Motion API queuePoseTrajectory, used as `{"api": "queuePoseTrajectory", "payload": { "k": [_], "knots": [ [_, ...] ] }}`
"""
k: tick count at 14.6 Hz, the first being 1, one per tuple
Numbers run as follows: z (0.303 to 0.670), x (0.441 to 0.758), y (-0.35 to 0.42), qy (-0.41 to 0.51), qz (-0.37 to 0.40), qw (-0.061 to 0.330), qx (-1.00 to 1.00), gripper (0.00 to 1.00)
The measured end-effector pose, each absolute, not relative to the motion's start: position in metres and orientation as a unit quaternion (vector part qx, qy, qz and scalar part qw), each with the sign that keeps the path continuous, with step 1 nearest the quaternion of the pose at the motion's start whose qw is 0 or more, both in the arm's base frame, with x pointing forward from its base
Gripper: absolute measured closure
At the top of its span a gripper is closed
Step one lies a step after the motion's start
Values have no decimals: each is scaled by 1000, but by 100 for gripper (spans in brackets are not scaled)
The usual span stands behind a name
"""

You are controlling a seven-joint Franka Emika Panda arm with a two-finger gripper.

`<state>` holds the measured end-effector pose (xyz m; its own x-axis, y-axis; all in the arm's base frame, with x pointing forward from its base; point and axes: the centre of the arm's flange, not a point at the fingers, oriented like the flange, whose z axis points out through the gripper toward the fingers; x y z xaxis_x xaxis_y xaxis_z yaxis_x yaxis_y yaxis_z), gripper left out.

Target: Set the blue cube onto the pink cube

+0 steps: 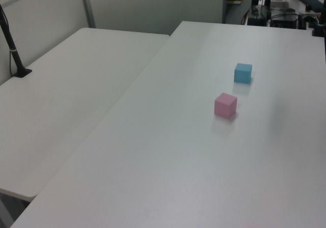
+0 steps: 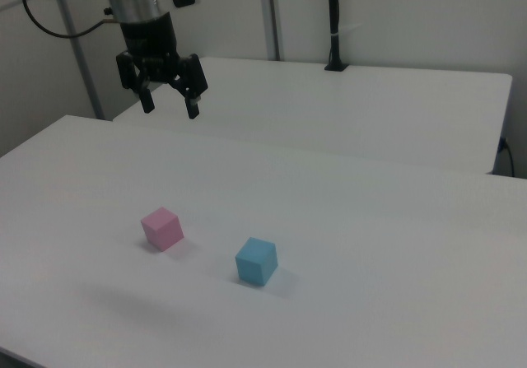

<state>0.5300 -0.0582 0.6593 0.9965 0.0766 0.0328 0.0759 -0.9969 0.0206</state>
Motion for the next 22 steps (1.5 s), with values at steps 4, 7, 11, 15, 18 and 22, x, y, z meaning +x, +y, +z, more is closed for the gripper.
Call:
{"api": "queuePoseTrajectory", "payload": {
  "k": [4,7,11,15,18,22],
  "knots": [
    [659,530,-58,38,17,10,999,0],
    [659,530,-58,39,16,10,999,0],
    [659,530,-58,39,16,10,999,0],
    [659,530,-57,41,16,10,999,0],
    [659,531,-47,51,16,10,998,0],
    [655,532,-46,53,12,10,998,0]
  ]
}}
